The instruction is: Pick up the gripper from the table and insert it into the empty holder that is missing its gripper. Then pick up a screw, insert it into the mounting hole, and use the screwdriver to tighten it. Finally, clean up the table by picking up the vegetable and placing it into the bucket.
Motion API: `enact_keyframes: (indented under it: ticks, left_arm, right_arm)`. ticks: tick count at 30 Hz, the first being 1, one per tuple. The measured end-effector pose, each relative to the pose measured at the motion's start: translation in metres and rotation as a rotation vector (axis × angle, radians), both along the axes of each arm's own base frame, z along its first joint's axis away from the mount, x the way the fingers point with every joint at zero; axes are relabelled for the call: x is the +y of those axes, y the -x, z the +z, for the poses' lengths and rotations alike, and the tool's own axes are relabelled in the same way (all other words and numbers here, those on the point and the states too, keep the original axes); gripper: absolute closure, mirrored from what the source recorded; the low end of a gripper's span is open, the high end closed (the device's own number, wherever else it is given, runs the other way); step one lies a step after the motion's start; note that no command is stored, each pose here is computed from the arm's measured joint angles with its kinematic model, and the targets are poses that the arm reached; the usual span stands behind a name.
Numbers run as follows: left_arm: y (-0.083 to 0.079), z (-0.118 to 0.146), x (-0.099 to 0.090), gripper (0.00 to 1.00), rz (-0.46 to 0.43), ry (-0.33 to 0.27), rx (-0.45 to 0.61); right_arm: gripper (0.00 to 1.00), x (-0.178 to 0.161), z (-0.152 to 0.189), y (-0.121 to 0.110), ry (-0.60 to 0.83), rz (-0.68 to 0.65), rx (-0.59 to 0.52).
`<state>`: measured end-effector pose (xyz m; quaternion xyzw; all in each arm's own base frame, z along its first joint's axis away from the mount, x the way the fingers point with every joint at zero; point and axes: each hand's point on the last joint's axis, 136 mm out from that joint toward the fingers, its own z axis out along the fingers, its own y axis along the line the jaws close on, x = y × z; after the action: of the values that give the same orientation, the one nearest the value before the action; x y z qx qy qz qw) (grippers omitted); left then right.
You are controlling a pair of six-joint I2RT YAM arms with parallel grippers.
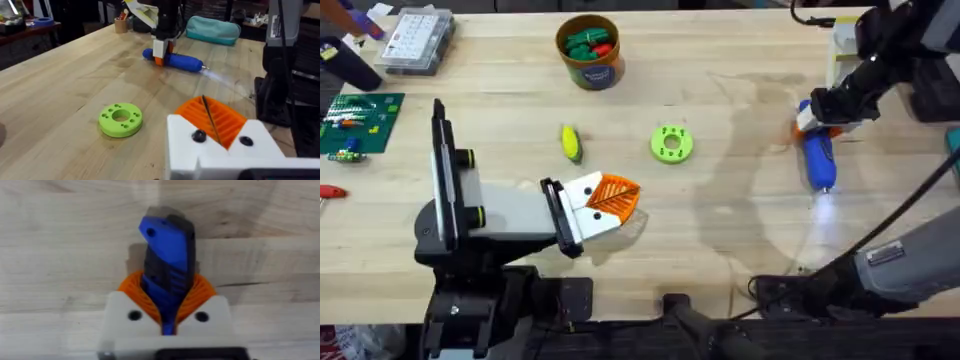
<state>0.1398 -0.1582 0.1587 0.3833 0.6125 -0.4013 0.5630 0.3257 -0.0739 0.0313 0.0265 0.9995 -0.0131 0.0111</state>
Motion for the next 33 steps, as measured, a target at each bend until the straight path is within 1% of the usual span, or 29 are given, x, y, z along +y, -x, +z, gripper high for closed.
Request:
enact_keyframes:
  ticks: [1,2,15,21,23,26,30,33]
  left_arm:
    - [0.0,0.0,0.0,0.996,0.0,0.0,0.0]
    - [0.0,0.0,0.0,0.996,0.0,0.0,0.0]
    - [0.0,0.0,0.0,0.996,0.0,0.0,0.0]
    - [0.0,0.0,0.0,0.996,0.0,0.0,0.0]
    - [0.0,0.0,0.0,0.996,0.0,0.0,0.0]
    - [0.0,0.0,0.0,0.996,0.0,0.0,0.0]
    - [0.0,0.0,0.0,0.996,0.0,0.0,0.0]
    - [0.0,0.0,0.0,0.996,0.0,0.0,0.0]
  right_arm:
    - [0.956,0.0,-0.001,-0.001,-0.001,-0.001,0.0]
    - [0.978,0.0,-0.001,-0.001,-0.002,-0.001,0.001]
    - [0.977,0.001,-0.001,-0.001,-0.009,-0.003,0.0]
    - [0.977,0.021,0.01,0.0,-0.089,0.003,-0.015]
    - [0.977,0.029,0.025,-0.007,-0.104,0.008,-0.057]
    - [0.977,0.041,0.064,-0.032,-0.118,0.033,-0.183]
    - [0.977,0.06,0.137,-0.072,-0.149,0.088,-0.403]
    - [0.977,0.078,0.192,-0.092,-0.194,0.139,-0.546]
